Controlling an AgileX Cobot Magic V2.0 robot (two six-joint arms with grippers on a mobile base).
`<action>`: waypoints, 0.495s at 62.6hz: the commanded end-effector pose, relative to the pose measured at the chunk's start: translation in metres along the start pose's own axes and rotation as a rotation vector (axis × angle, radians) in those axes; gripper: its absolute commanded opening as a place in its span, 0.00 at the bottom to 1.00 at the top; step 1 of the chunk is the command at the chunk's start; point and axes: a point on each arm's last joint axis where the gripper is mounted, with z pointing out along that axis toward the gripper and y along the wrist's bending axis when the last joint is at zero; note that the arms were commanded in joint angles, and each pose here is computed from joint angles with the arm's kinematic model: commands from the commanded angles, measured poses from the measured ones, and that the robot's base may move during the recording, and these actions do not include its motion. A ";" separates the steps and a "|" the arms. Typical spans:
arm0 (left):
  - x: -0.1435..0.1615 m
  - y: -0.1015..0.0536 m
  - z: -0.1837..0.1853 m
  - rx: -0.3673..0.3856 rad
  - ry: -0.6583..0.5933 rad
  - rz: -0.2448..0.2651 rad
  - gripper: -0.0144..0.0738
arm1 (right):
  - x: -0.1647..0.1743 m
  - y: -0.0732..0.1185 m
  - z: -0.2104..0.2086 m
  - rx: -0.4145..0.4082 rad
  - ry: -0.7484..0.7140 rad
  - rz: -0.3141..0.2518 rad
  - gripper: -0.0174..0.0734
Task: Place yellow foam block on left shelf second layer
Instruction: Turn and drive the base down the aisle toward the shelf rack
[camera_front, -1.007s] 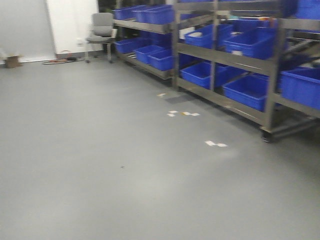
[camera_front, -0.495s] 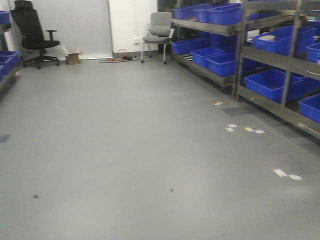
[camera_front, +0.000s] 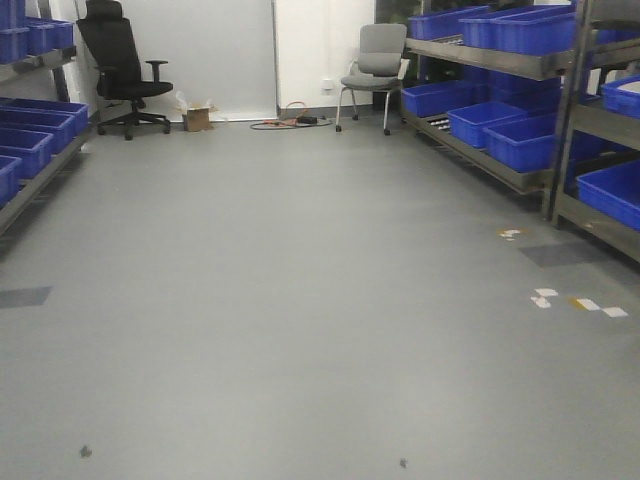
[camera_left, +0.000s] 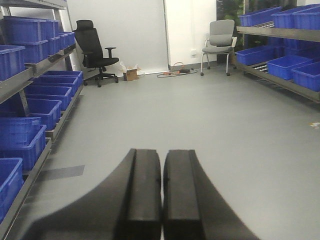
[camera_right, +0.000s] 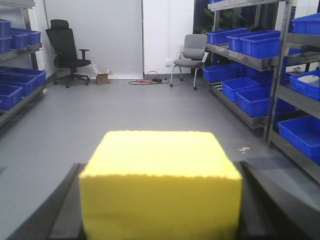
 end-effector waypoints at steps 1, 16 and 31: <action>0.000 0.000 -0.001 -0.004 -0.078 -0.009 0.30 | -0.018 0.001 -0.001 -0.004 -0.113 -0.005 0.69; 0.000 0.000 -0.001 -0.004 -0.078 -0.009 0.30 | -0.018 0.001 -0.001 -0.004 -0.113 -0.005 0.69; 0.000 0.000 -0.001 -0.004 -0.078 -0.009 0.30 | -0.018 0.001 -0.001 -0.004 -0.113 -0.005 0.69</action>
